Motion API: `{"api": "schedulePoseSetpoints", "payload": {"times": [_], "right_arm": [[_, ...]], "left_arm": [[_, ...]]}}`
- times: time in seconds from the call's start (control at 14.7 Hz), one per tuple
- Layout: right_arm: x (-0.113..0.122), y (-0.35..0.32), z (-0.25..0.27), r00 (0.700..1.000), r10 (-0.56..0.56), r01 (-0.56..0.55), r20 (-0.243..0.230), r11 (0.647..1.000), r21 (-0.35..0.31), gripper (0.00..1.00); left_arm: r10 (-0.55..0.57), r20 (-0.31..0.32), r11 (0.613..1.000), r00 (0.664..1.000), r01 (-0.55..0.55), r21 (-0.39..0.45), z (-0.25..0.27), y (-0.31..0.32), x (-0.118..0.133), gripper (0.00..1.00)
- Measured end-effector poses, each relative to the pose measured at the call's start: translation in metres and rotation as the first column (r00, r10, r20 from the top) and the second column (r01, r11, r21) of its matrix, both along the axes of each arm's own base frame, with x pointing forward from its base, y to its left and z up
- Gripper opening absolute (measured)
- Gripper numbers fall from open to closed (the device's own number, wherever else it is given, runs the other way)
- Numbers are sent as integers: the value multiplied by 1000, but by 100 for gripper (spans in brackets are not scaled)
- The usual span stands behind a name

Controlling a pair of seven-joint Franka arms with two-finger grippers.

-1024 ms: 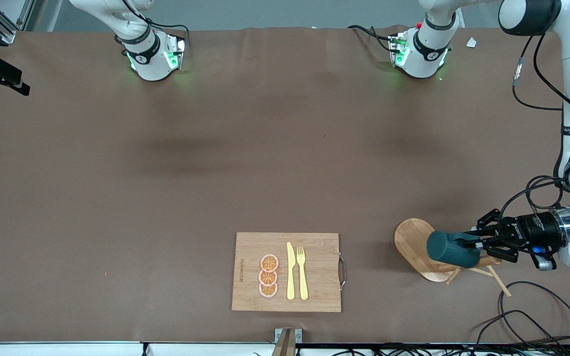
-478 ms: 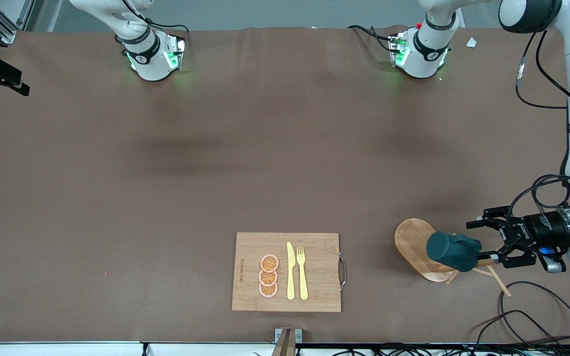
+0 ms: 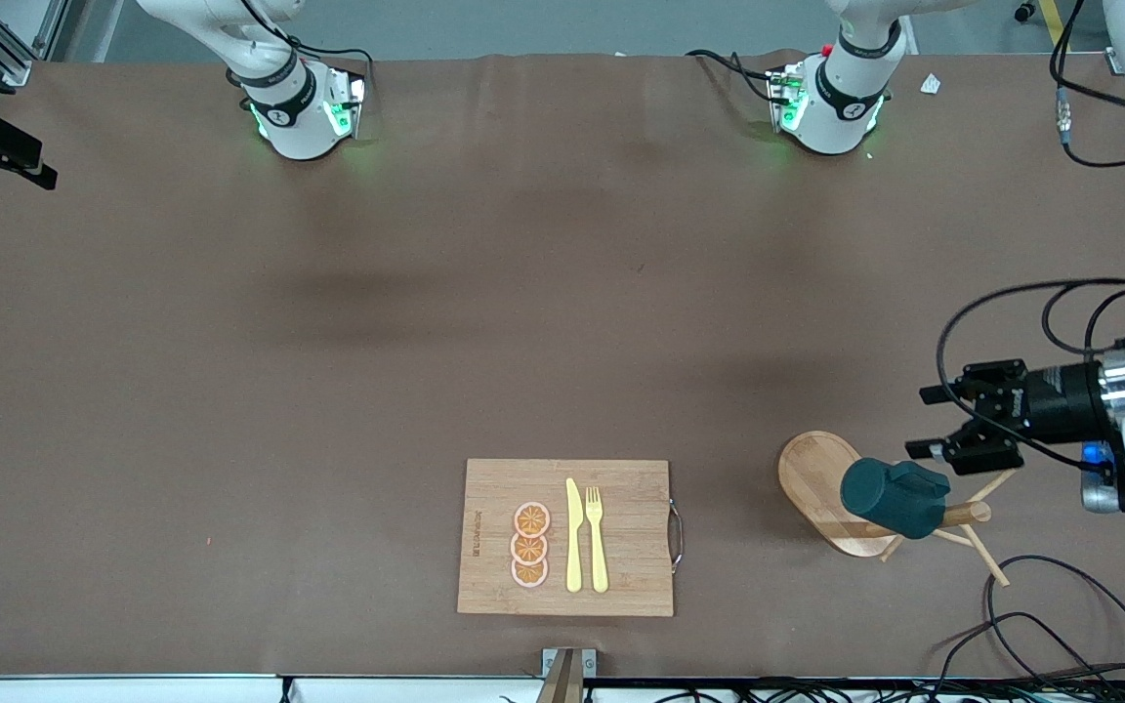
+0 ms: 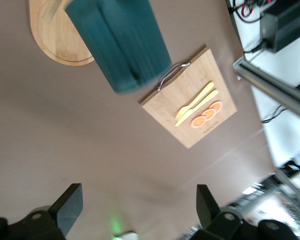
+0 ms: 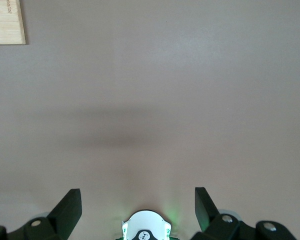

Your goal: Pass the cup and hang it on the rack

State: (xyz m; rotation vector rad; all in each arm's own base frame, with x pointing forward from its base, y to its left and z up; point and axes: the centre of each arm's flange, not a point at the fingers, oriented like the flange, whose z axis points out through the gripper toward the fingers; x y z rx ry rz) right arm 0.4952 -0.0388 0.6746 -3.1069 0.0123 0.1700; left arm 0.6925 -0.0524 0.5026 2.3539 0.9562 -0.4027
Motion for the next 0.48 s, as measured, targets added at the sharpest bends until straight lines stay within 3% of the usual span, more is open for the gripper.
{"api": "schedulePoseSetpoints", "payload": {"times": [0.2,0.48], "right_arm": [[0,0,0,1000,0,0,-2,1000,0,100],[0,0,-1,1000,0,0,-4,1000,0,100]], "left_arm": [[-140,28,973,990,132,188,44,-43,-30,100],[-278,11,886,961,252,389,95,-73,-75,100]]}}
